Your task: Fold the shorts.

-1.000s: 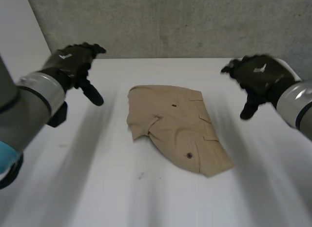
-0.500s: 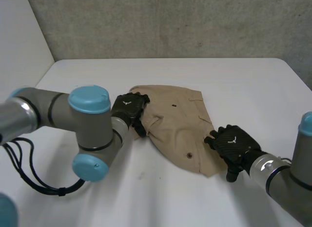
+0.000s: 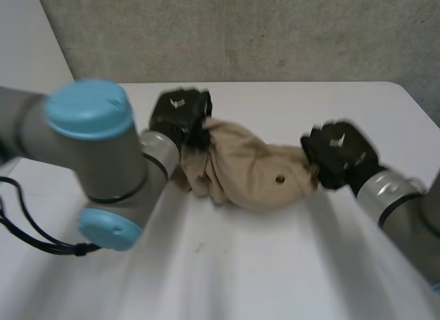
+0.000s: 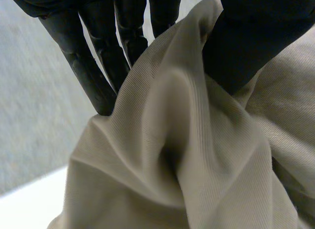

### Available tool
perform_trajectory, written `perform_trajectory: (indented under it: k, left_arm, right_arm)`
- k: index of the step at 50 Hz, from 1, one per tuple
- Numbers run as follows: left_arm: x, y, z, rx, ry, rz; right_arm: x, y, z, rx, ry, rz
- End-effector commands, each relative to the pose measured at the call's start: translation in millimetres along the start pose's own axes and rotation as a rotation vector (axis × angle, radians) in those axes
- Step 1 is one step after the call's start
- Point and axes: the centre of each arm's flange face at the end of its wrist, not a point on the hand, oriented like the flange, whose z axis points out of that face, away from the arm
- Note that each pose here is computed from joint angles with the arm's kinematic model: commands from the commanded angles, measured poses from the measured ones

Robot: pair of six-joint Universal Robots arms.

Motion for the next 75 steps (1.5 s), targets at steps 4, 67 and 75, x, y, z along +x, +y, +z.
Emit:
perform_trajectory:
  k: [4,67,75]
  left_arm:
    - [2.9,-100.4,-81.6,0.060,0.089,-0.037]
    - [26.0,43.8,-89.2,-0.315,-0.071,-0.017]
    - [27.6,65.5,-75.1,-0.352,-0.103,0.033]
  right_arm:
    - [54.7,-139.8,-76.2,0.233,0.113,0.048]
    - [-16.4,-26.1,44.0,-0.106,0.016,-0.044]
    - [-20.1,3.4,58.8,-0.161,0.014,-0.033]
